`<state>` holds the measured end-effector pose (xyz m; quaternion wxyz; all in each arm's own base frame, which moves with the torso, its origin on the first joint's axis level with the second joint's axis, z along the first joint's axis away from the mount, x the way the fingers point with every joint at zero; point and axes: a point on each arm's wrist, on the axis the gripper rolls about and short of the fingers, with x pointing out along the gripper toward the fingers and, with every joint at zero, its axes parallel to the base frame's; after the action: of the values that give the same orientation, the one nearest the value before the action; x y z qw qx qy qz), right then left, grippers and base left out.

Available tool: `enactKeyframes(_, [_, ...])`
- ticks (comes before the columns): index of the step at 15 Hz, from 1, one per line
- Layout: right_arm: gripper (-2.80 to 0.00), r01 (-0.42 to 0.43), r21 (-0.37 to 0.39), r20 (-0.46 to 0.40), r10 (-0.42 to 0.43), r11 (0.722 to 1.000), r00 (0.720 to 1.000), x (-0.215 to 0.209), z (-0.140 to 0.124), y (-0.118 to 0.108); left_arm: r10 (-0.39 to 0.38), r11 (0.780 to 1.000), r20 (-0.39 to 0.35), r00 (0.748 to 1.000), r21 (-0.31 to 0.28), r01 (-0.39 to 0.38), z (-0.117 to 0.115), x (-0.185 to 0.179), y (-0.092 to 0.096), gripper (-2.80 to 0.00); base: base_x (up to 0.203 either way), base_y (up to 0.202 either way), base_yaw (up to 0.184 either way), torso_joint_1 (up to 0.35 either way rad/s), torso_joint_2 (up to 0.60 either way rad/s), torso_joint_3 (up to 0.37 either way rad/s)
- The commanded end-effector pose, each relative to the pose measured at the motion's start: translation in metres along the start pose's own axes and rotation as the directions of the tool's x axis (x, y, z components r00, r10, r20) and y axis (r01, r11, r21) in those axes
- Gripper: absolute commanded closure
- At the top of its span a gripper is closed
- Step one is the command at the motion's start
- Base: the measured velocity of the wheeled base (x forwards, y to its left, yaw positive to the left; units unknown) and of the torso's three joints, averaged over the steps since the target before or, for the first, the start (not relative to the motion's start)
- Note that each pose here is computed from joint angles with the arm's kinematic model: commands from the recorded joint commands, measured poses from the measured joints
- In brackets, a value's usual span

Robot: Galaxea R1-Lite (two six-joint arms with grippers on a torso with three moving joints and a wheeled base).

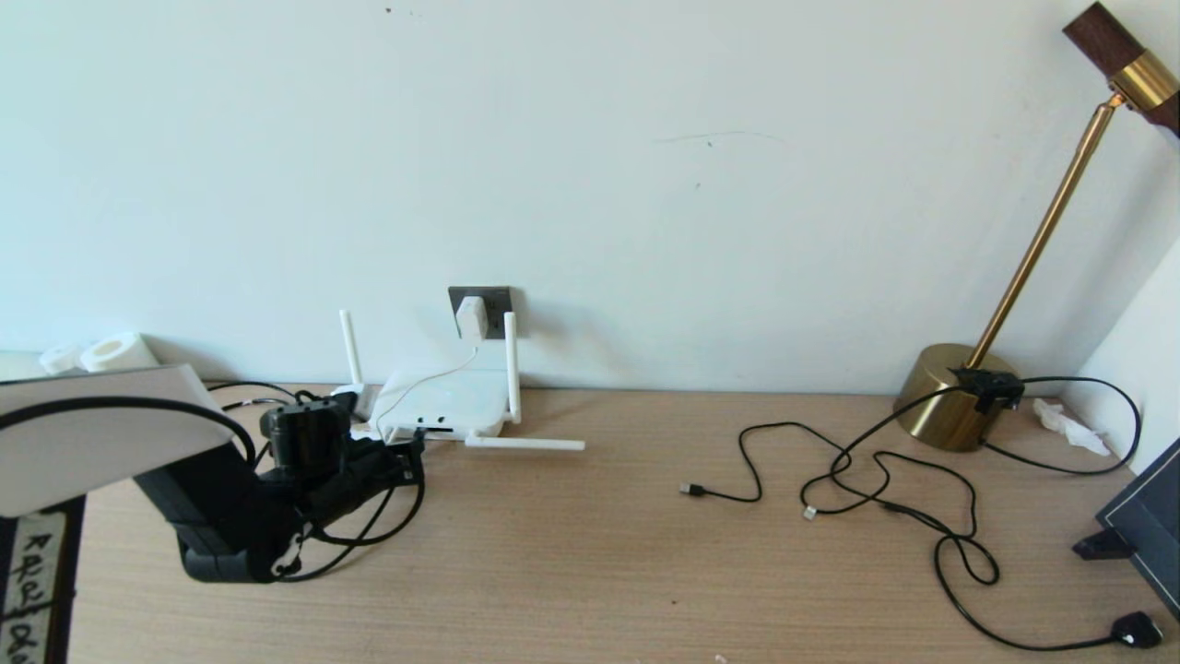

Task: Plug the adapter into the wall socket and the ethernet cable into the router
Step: Plug cable into router interface

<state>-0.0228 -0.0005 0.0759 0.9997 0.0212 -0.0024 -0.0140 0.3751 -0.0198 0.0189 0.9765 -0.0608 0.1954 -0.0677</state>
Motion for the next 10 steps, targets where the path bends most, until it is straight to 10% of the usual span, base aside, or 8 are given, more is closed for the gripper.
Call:
enactKeyframes(1, [0.0,0.0,0.001,-0.001,0.0,1.0,1.0,0.0001,0.0001,0.0,-0.003,1.0,0.006,1.0,0.0,0.003,0.0007,-0.0002,-0.0007,0.0,0.0,0.0,0.0,0.0,0.0,0.0])
enactKeyframes(10, [0.0,0.0,0.001,-0.001,0.0,1.0,1.0,0.0001,0.0001,0.0,-0.007,1.0,0.007,1.0,0.003,0.007,0.0011,-0.0007,-0.0031,0.0,0.0,0.0,0.0,0.0,0.0,0.0])
